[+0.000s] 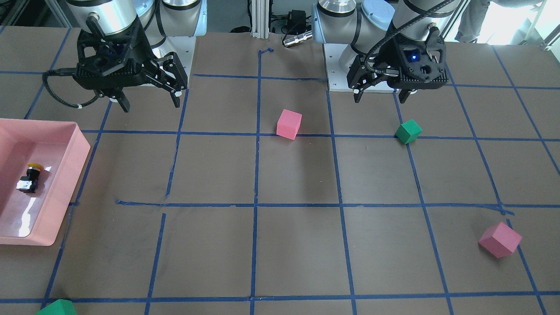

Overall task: Align button upright
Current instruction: 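Move the right gripper over the pink tray above the button switch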

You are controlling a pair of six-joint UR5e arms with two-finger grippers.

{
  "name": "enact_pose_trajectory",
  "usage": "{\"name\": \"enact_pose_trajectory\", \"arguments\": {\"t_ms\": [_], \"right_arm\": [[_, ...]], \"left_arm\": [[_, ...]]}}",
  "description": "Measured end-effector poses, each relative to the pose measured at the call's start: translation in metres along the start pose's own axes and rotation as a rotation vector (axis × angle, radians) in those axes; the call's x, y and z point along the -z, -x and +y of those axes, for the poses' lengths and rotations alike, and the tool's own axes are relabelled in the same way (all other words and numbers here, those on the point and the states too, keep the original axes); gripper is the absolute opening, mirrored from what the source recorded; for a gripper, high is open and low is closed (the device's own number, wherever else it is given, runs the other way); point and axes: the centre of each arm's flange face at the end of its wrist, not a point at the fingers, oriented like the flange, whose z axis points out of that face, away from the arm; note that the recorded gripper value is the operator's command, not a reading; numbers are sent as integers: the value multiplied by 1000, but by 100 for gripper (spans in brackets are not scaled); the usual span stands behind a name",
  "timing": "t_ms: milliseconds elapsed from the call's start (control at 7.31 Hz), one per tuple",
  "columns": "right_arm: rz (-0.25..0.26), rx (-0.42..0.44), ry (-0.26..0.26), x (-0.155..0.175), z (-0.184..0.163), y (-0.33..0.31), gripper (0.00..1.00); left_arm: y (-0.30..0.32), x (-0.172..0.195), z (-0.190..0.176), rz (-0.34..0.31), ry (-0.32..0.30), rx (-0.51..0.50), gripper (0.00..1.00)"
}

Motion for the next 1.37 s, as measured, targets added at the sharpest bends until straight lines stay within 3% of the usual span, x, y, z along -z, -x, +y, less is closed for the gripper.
{"name": "enact_pose_trajectory", "arguments": {"t_ms": [684,958,1368], "right_arm": [[8,-39,8,-4,-11,-40,99],[22,-103,56,-41,-29,-151,99],[70,-91,13,-99,-17,-301,99]], "left_arm": [[-1,-3,-1,3,9,9,100],[-2,-8,-5,9,16,8,100],[-3,-13,-7,6,24,1,100]]}}
